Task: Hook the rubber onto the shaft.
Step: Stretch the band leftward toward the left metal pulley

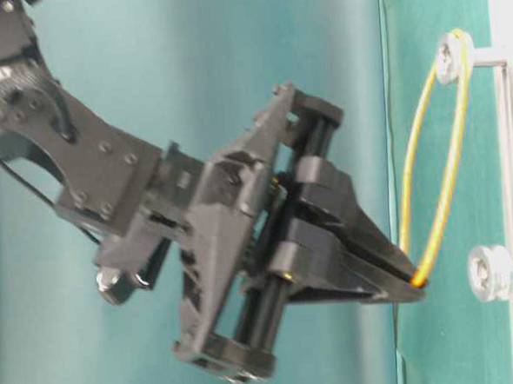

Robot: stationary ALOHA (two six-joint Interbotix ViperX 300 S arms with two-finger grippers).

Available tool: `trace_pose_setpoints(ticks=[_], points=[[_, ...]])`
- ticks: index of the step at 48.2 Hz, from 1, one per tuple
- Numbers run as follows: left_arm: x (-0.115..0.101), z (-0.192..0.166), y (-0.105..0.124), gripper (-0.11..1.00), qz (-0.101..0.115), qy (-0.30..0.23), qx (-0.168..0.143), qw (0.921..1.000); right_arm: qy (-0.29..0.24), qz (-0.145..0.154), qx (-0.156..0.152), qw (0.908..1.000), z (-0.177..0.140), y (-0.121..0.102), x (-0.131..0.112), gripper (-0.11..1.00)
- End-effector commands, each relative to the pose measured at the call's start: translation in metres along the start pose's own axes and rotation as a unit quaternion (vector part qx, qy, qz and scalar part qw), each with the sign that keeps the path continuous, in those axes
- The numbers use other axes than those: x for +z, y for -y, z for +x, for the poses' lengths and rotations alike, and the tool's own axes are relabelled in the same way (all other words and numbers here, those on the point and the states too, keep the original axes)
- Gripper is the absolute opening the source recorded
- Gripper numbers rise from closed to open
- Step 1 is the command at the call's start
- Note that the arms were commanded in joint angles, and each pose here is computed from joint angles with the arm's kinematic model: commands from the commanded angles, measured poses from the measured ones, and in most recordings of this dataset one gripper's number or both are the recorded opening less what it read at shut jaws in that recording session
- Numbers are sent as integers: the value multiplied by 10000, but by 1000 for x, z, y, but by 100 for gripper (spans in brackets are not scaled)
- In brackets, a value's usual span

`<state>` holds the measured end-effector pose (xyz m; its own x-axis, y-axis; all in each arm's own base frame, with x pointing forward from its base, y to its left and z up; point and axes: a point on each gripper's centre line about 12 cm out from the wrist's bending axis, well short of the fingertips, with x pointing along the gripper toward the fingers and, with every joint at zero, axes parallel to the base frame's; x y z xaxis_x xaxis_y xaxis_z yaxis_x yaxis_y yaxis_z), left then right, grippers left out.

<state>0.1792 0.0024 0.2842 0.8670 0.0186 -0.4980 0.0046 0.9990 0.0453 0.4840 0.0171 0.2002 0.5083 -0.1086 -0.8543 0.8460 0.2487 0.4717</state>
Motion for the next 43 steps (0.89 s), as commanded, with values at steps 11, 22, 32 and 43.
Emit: trace_pose_setpoints(ticks=[11,22,32,43], points=[[12,-4,-1,2,-15,153,17,9999,57,62,325,9994,-4,-14,7,7],[12,-4,-1,2,-7,145,17,9999,15,188,453,9988,1,-16,10,7],[11,-4,-1,2,-15,138,16,9999,-103,392,517,9978,8,-15,12,7],[11,-4,-1,2,-7,138,16,9999,-169,546,489,9972,10,-13,16,7]])
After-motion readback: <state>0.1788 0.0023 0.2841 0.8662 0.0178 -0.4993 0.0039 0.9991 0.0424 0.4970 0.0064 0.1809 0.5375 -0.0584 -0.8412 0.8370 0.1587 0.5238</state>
